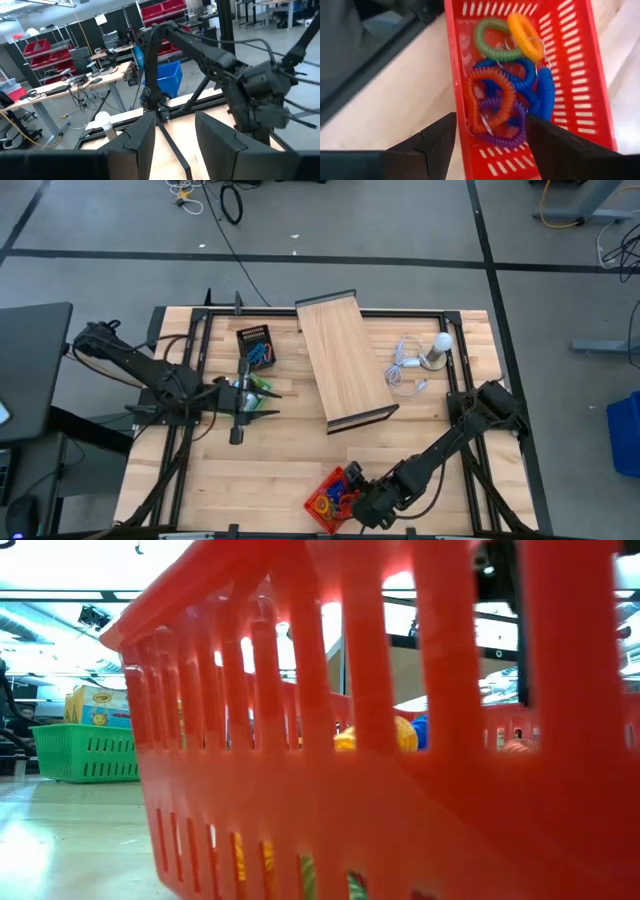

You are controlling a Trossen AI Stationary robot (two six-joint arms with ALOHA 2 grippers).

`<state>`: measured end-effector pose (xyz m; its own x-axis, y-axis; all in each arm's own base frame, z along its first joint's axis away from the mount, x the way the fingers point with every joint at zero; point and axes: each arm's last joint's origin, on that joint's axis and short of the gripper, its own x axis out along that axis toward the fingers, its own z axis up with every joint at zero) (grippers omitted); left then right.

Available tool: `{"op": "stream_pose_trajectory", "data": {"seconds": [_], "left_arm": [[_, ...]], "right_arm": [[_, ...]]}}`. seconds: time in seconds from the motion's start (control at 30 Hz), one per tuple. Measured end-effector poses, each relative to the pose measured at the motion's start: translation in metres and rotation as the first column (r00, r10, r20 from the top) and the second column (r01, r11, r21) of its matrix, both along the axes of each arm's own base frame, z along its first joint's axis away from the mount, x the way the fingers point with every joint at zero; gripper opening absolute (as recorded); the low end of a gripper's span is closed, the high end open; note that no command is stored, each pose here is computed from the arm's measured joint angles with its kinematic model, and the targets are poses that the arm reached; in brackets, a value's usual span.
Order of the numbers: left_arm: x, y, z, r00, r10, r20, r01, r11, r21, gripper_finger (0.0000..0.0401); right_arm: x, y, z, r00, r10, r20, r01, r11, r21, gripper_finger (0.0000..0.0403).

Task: Pick & Place Office Desk Supplies
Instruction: Put the red basket with spring keychains on the shelf

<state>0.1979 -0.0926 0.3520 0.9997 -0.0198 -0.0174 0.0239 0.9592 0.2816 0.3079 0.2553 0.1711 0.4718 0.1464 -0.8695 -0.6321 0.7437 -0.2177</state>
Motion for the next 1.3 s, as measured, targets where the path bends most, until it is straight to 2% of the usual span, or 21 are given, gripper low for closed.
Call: {"op": "stream_pose_trajectory", "data": {"seconds": [0.2,0.33,0.47,0.7,0.93,1.13,1.3], "left_arm": [[-0.005,0.003,0.004,1.000,0.000,0.013,0.000,1.000,-0.007,0.0146],[-0.005,0.003,0.003,1.000,0.003,0.006,-0.003,1.000,0.001,0.0146],[-0.006,0.003,0.003,1.000,0.004,0.001,-0.004,1.000,0.004,0.0146],[-0.006,0.003,0.002,1.000,0.004,-0.003,-0.004,1.000,0.005,0.0146],[-0.006,0.003,0.002,1.000,0.002,-0.003,-0.002,1.000,0.003,0.0146],[-0.006,0.003,0.002,1.000,0.000,-0.004,0.000,1.000,0.003,0.0146],[-0.006,0.003,0.002,1.000,-0.001,-0.003,0.001,1.000,-0.001,0.0146]], "right_arm": [[0.004,-0.004,-0.010,0.999,0.025,-0.041,-0.026,1.000,-0.012,0.0239],[0.005,-0.002,-0.015,0.998,0.052,-0.043,-0.053,0.998,-0.022,0.0213],[0.005,0.001,-0.017,0.998,0.065,-0.024,-0.066,0.997,-0.042,0.0157],[0.003,0.004,-0.017,0.997,0.075,-0.021,-0.075,0.997,-0.035,0.0014],[-0.005,0.014,-0.014,0.998,0.052,0.046,-0.047,0.995,-0.092,0.0005],[-0.005,0.022,0.001,1.000,0.007,0.014,-0.006,0.999,-0.053,0.0004],[0.001,0.035,0.030,0.998,-0.015,0.068,0.016,1.000,-0.006,0.0002]]}}
